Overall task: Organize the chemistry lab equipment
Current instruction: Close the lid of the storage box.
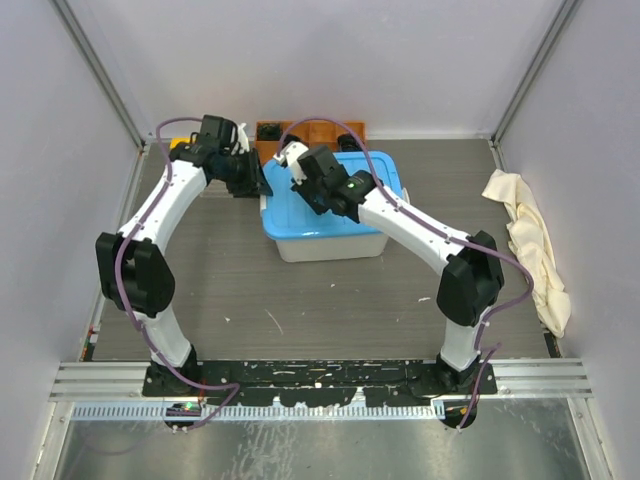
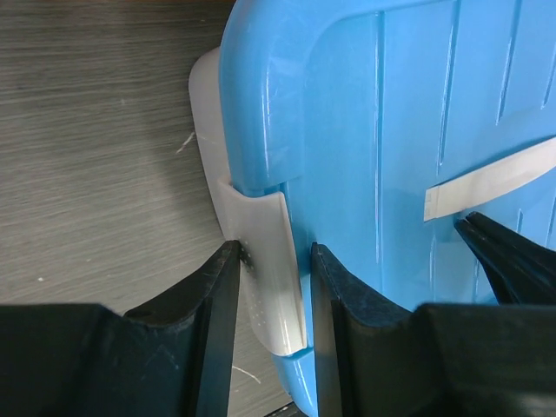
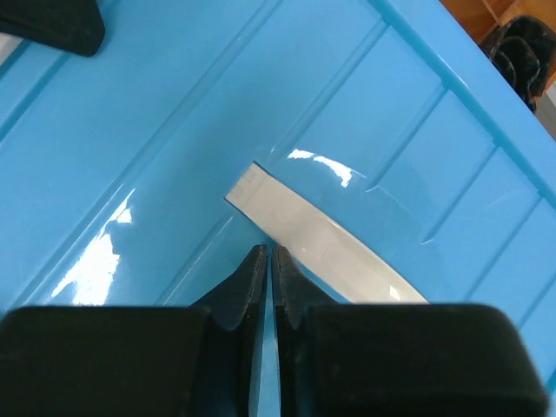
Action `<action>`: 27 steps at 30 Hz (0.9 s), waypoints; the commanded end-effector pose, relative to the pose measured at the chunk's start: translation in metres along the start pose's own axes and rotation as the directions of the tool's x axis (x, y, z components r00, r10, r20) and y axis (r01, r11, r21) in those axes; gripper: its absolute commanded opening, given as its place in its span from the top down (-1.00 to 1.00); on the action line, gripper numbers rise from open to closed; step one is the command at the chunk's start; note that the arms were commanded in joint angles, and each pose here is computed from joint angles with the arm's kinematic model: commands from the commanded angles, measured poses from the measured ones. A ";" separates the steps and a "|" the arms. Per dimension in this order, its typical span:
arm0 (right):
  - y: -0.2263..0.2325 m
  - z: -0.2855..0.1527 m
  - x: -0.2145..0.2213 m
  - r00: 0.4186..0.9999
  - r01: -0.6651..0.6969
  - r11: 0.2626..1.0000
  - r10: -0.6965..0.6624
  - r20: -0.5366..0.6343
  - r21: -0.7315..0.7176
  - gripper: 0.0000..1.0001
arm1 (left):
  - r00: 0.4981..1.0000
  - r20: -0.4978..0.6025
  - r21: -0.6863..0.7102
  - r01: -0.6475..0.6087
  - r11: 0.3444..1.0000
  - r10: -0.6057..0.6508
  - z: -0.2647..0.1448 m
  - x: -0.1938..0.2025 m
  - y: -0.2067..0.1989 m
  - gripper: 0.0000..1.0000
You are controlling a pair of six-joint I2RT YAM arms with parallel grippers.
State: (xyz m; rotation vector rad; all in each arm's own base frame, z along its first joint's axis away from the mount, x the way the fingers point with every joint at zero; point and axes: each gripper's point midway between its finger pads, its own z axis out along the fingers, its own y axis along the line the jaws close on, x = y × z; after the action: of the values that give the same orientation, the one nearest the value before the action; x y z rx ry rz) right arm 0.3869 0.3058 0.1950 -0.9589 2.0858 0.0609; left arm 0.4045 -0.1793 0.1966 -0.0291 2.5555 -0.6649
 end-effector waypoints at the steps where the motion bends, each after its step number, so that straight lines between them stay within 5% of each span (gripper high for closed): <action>1: 0.012 0.000 0.042 0.988 -0.074 0.995 0.065 -0.140 -0.062 0.68 | 0.993 -0.115 0.256 0.003 0.967 0.028 -0.003 0.034 -0.067 0.46; 4: -0.003 -0.014 0.020 0.992 -0.111 0.994 0.111 -0.066 -0.001 0.35 | 0.994 -0.109 0.251 0.002 0.968 0.026 -0.003 0.033 -0.066 0.43; 11: -0.058 -0.040 -0.004 0.953 -0.302 0.943 0.296 0.068 0.138 0.04 | 0.998 -0.059 0.206 -0.016 0.978 0.028 -0.010 0.024 -0.059 0.25; 17: -0.139 -0.092 -0.022 0.784 -0.578 0.816 0.565 0.258 -0.030 -0.40 | 0.999 -0.018 0.166 0.031 0.986 -0.029 -0.024 0.007 -0.035 0.00; 24: -0.198 -0.123 -0.001 0.691 -0.674 0.738 0.649 0.318 -0.041 -0.43 | 0.991 0.079 0.140 0.100 0.985 -0.112 -0.048 -0.023 -0.006 -0.24; 27: -0.212 -0.109 0.034 0.662 -0.734 0.678 0.697 0.275 0.046 -0.26 | 0.984 0.124 0.139 0.114 0.984 -0.131 -0.059 -0.034 -0.003 -0.25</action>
State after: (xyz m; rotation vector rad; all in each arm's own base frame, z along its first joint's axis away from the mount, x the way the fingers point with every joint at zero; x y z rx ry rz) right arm 0.4430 0.0962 0.3094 -0.0183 2.0647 0.3487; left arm 0.4057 -0.1584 0.2126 -0.1785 2.5204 -0.8245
